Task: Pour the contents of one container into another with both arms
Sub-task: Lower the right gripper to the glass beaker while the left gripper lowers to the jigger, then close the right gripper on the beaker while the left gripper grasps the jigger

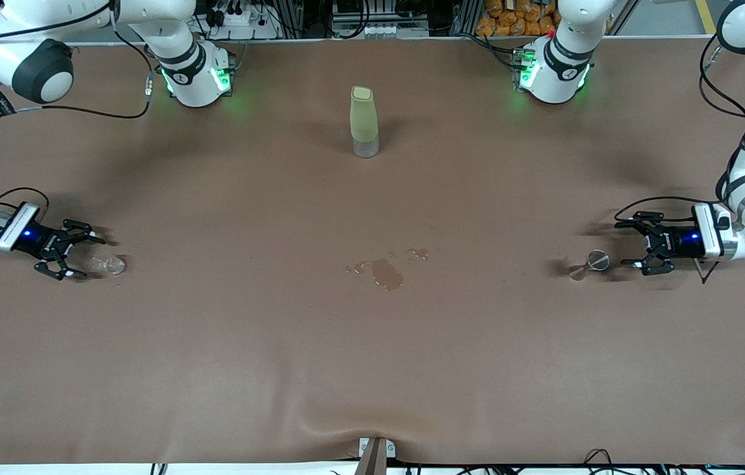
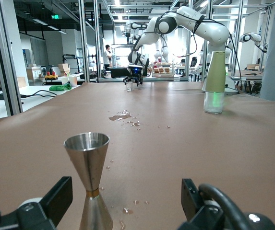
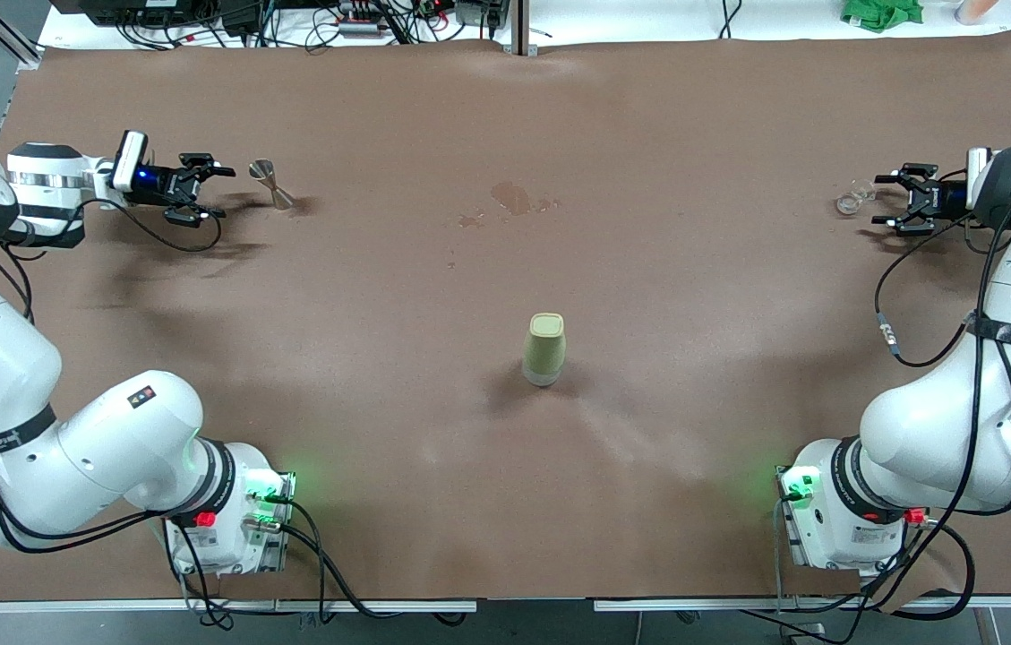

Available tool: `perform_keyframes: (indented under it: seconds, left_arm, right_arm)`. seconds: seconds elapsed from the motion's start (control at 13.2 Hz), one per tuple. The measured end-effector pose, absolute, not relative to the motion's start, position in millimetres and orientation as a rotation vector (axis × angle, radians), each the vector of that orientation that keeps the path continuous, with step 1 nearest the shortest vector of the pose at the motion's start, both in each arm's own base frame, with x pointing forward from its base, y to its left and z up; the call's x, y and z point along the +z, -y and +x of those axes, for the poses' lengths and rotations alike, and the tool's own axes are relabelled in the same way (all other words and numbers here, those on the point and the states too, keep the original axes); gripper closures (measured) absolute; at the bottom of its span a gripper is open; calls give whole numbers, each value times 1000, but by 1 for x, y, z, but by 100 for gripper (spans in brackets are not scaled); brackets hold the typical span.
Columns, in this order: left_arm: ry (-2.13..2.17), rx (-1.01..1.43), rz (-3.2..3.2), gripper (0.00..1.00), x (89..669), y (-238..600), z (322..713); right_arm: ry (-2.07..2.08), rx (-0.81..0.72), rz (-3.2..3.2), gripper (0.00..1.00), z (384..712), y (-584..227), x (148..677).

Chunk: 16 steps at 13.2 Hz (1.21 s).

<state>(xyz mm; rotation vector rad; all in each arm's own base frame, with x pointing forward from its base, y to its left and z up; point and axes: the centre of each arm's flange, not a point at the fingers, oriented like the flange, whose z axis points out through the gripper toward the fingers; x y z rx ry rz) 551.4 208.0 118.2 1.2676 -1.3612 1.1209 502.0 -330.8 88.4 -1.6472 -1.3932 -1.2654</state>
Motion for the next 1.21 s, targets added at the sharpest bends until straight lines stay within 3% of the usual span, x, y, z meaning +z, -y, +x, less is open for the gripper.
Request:
perform_keyframes:
  seconds: [0.68, 1.21]
  left_arm:
    - [1325, 1163, 1270, 0, 88, -181, 573]
    - [1338, 1141, 1273, 6, 79, -165, 578]
  right_arm:
    - [1305, -1352, -1621, 0, 486, 339, 75]
    - [1181, -1451, -1611, 0, 487, 313, 44]
